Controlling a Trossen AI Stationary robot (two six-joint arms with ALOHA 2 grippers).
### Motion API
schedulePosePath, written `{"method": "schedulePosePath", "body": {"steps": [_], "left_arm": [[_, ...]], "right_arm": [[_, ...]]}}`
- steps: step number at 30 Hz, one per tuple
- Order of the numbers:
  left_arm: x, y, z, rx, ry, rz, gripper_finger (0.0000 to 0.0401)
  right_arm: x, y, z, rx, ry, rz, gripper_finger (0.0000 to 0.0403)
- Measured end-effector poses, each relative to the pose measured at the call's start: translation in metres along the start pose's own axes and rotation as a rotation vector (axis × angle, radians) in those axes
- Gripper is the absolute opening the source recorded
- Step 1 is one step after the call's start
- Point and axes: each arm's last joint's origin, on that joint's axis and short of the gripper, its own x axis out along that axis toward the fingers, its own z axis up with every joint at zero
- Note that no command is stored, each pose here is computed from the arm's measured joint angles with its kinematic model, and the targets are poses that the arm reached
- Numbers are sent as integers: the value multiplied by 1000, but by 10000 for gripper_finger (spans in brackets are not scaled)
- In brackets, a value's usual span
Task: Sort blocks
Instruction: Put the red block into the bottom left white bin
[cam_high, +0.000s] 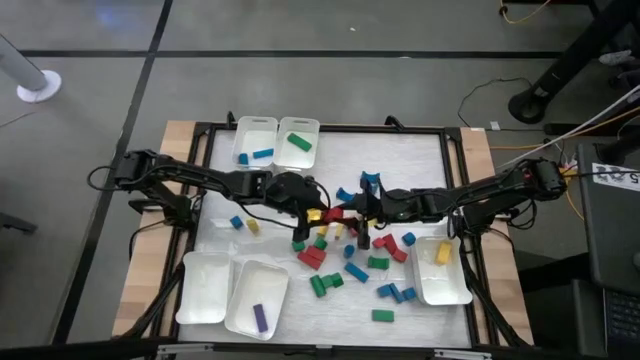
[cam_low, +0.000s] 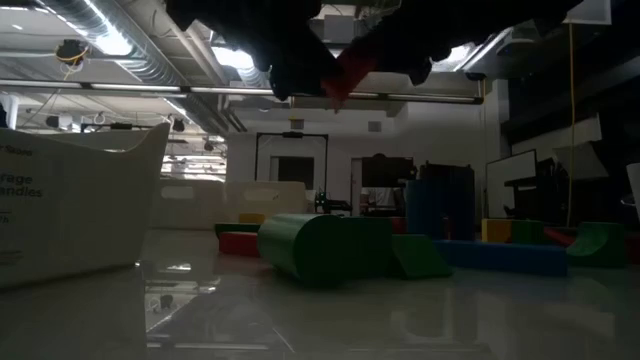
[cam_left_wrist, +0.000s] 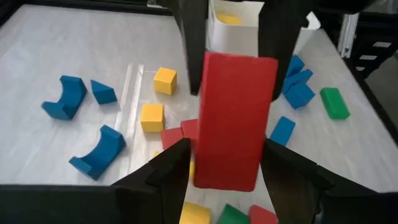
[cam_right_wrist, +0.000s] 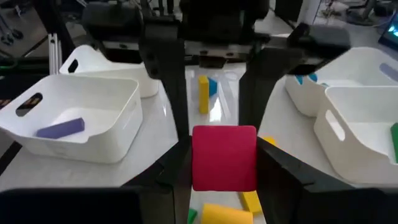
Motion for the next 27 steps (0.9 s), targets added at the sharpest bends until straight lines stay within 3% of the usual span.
{"method": "schedulePosePath", "body": {"steps": [16,22,27], "left_arm": [[5,1,0,25,-15,17,178],[5,0,1,72,-24,16,119],[5,0,-1,71,0,17,115]], "right_arm": [[0,1,3,-10,-30,17,140],[0,1,2,-11,-25,16,142],[1,1,2,-5,-25,16,156]]}}
